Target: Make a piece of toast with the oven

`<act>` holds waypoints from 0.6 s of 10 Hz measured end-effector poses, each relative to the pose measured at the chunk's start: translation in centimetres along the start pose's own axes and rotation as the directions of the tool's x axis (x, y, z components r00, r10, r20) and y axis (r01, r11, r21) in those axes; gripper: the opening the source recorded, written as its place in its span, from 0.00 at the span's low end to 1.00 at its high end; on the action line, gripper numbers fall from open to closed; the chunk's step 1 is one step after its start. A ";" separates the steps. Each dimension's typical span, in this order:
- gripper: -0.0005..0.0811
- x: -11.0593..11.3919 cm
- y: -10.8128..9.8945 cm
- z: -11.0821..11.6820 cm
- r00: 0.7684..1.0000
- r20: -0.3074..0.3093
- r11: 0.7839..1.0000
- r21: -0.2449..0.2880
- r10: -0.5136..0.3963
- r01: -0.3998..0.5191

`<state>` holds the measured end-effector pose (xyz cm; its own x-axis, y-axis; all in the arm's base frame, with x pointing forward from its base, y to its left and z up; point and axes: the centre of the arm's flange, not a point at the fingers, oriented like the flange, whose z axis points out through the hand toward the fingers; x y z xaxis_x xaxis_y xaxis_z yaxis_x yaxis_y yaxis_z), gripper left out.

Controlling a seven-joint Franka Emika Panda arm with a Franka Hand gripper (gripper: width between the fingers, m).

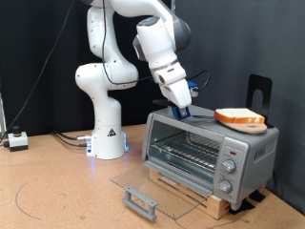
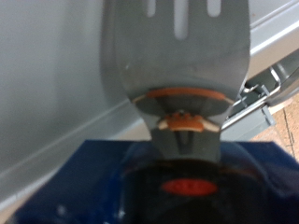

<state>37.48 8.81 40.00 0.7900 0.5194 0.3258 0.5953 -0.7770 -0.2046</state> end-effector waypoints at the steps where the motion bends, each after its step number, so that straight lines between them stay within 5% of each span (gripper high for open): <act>1: 0.51 0.5 -0.2 -0.3 1.000 -0.011 1.000 -0.002 -0.006 0.006; 6: 0.51 1.9 -1.3 -0.3 1.000 -0.006 1.000 -0.014 0.002 -0.002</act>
<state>38.16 10.71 41.18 0.7903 0.5157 0.3308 0.5916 -0.7829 -0.1929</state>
